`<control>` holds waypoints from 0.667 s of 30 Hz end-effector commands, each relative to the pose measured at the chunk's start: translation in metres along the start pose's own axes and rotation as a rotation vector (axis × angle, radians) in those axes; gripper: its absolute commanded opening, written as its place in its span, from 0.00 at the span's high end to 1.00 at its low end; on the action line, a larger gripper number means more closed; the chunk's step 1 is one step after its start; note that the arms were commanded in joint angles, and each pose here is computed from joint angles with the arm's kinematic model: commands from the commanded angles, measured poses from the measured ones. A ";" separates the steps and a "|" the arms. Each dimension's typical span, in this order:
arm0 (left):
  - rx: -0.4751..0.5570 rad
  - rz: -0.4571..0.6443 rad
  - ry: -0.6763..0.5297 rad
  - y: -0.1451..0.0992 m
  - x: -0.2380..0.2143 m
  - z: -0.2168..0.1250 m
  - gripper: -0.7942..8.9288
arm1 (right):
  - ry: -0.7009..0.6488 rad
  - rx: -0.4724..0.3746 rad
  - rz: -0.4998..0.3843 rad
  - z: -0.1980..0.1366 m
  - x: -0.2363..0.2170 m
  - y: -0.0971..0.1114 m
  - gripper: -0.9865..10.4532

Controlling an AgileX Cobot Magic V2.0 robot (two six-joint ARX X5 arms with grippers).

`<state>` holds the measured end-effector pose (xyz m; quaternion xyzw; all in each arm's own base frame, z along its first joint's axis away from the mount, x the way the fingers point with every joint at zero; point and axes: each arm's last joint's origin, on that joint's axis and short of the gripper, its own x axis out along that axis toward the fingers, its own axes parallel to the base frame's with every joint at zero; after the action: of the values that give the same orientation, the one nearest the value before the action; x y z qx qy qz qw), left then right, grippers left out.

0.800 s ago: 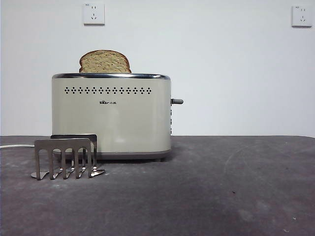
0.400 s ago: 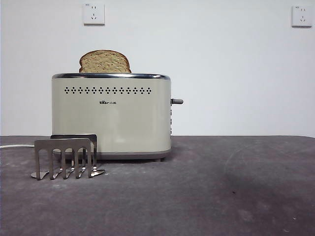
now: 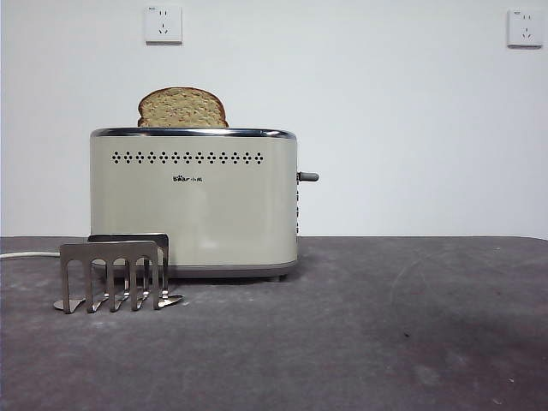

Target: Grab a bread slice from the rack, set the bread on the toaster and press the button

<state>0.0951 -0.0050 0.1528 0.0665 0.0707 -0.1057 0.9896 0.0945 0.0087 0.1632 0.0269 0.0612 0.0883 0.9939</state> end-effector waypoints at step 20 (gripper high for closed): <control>-0.010 0.003 0.010 0.000 0.001 -0.004 0.92 | 0.049 0.060 -0.008 -0.014 0.003 -0.001 0.91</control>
<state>0.0951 -0.0050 0.1528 0.0665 0.0707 -0.1057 0.9896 0.0951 0.0087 0.1535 0.0487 0.0803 0.0856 0.9919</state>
